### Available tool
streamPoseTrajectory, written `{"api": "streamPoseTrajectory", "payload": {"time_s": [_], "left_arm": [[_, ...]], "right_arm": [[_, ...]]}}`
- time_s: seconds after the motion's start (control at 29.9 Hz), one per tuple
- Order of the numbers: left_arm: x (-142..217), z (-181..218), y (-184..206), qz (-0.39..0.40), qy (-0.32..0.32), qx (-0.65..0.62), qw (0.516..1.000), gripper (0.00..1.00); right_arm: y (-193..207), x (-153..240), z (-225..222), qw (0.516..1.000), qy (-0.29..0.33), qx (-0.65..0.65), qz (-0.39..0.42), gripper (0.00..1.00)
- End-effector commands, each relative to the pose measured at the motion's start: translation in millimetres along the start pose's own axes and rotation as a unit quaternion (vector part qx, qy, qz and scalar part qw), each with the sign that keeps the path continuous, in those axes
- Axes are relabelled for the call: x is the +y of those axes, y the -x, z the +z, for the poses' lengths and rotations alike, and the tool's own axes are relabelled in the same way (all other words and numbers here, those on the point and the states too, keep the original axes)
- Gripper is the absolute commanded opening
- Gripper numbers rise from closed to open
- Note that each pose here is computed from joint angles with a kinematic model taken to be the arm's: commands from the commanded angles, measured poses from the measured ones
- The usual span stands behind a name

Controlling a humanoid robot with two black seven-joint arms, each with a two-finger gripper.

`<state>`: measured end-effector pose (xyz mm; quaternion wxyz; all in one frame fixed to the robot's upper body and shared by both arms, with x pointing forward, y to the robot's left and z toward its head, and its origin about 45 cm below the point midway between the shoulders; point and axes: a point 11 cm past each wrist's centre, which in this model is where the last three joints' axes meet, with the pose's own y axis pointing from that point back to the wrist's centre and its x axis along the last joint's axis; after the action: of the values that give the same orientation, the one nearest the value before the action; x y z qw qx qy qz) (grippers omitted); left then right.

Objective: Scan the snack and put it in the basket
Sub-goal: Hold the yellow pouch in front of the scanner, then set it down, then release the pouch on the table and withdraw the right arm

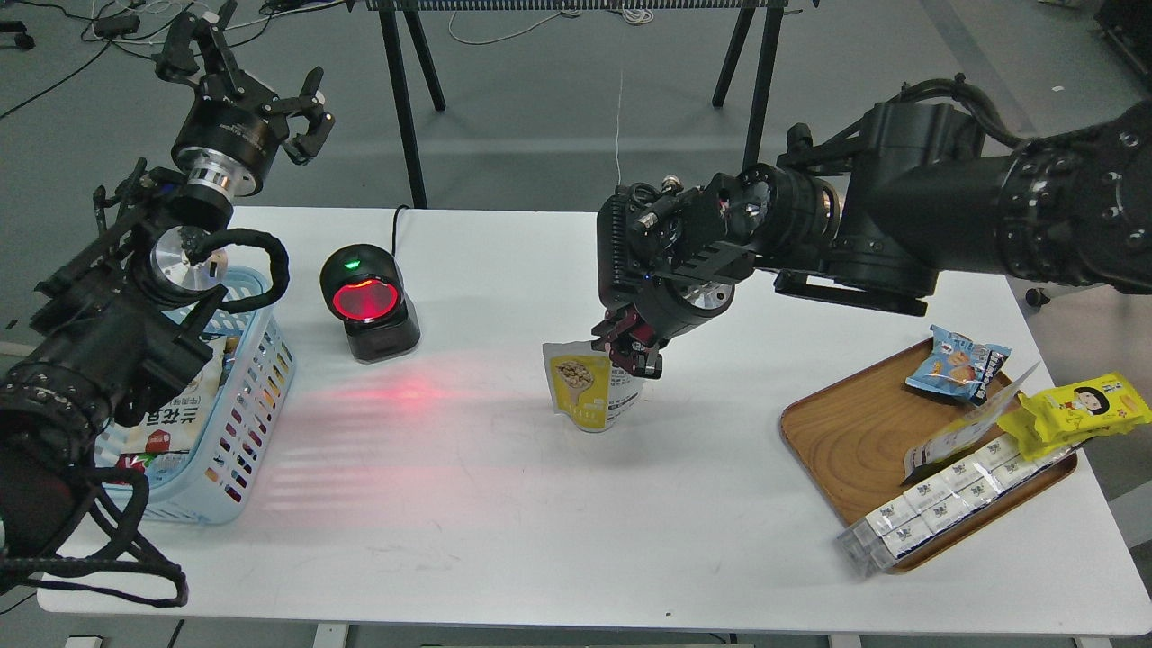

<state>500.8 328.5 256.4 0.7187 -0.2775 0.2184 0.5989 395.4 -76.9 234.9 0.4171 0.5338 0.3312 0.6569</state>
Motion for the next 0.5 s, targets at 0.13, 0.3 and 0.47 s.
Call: {"api": "streamPoseTrajectory", "payload": {"time_s": [0.13, 0.3, 0.47], "left_arm": [[-2, 1, 2, -0.003, 0.000, -0.001, 1.000, 0.99], [-5, 6, 7, -0.008, 0.003, -0.002, 1.000, 0.99], [-9, 26, 8, -0.012, 0.012, -0.015, 1.000, 0.99]], "right_arm": [[-19, 6, -21, 0.999, -0.033, 0.002, 0.012, 0.57], [-22, 39, 0, 0.999, -0.001, -0.008, 0.031, 0.57], [-25, 84, 25, 0.992, 0.040, -0.057, 0.105, 0.62]]}}
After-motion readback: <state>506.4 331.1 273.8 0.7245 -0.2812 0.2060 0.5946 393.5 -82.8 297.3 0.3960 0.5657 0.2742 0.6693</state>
